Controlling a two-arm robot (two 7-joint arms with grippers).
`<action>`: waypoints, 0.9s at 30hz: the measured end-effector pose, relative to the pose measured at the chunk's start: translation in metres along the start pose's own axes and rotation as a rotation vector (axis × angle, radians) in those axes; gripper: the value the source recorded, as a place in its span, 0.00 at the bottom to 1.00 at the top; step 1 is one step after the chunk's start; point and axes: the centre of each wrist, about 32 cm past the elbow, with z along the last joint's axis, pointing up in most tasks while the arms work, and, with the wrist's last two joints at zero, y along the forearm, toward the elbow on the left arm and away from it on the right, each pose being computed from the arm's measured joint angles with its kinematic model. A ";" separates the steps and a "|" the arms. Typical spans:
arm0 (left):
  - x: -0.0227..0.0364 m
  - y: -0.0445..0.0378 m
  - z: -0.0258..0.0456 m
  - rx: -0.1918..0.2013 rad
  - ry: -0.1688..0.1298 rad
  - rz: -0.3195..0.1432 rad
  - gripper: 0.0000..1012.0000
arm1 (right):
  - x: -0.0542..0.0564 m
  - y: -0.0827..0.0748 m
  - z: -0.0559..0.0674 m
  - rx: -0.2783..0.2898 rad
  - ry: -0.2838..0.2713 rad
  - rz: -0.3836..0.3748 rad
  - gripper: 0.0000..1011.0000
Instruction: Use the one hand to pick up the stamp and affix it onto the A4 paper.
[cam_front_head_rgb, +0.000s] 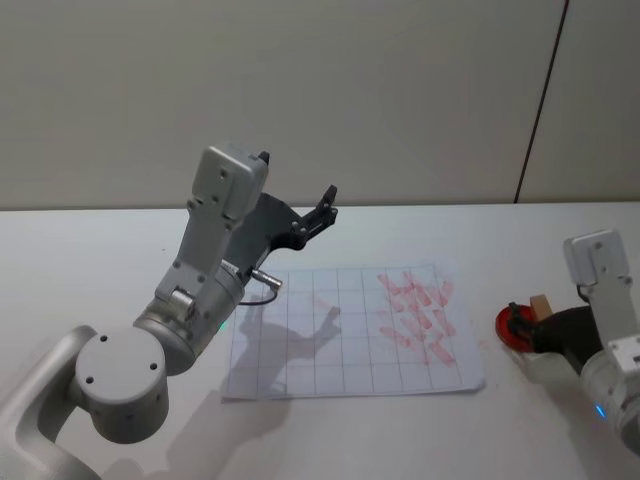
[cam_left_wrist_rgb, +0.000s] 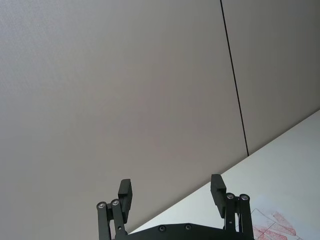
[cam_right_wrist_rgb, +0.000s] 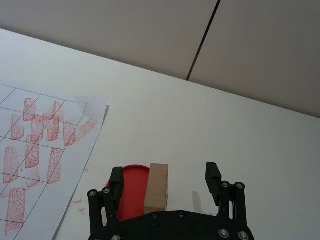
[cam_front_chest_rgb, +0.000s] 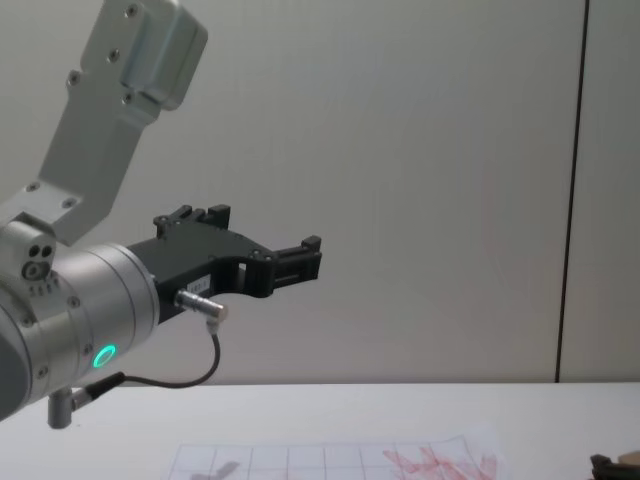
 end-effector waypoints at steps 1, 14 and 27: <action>0.0000 0.0000 0.0000 0.000 0.000 0.000 0.99 | 0.000 0.000 0.000 0.000 0.000 0.000 0.99; 0.0000 0.0000 0.0000 0.000 0.000 0.000 0.99 | -0.004 0.007 -0.004 -0.019 -0.005 0.003 0.96; 0.0000 0.0000 0.0000 0.000 0.000 0.000 0.99 | -0.006 0.011 -0.005 -0.025 -0.006 0.006 0.60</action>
